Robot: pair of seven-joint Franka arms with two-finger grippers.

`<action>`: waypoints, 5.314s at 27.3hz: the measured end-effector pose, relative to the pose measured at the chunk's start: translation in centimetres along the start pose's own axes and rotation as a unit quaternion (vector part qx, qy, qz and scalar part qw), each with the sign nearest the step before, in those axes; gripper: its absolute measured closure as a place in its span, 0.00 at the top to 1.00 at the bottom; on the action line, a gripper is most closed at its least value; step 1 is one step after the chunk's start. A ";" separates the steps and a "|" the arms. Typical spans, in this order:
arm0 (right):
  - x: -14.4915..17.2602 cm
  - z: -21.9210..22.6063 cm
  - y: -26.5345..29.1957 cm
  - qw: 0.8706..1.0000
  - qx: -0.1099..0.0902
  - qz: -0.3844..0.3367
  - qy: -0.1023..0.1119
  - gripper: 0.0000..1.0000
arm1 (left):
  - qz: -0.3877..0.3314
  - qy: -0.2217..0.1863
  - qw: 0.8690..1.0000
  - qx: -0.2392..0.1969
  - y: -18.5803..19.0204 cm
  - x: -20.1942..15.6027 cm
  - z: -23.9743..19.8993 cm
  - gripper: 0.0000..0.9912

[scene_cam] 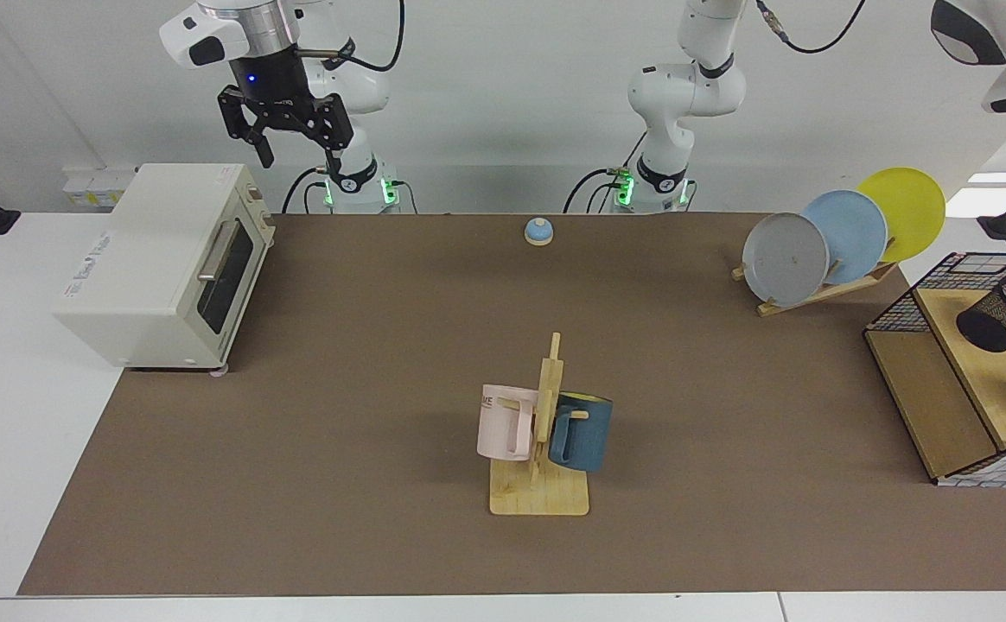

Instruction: Put markers into pen holder

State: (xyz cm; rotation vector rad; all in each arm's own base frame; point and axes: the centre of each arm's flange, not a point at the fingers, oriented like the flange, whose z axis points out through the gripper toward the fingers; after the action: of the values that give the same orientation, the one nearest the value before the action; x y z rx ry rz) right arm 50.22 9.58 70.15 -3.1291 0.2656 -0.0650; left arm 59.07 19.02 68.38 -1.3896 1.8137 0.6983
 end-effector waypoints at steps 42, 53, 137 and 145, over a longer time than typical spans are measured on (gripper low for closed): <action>0.0 0.0 0.0 1.000 0.000 0.000 0.000 1.00 | 0.011 0.046 0.998 -0.029 -0.1 7.3 11.6 0.18; 0.0 0.0 0.0 1.000 0.000 0.000 0.000 1.00 | 0.011 0.055 0.998 -0.031 0.2 8.7 12.8 0.18; 0.0 0.0 0.0 1.000 0.000 0.000 0.000 1.00 | -0.056 0.090 0.994 -0.017 1.5 7.0 13.3 0.31; 0.0 0.0 0.0 1.000 0.000 0.000 0.000 1.00 | -0.096 0.147 0.984 -0.012 2.1 5.5 6.8 0.31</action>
State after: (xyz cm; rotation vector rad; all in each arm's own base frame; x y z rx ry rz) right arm 50.22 9.58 70.15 -3.1290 0.2656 -0.0648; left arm 57.80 21.76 59.89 -1.7319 1.8631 0.4332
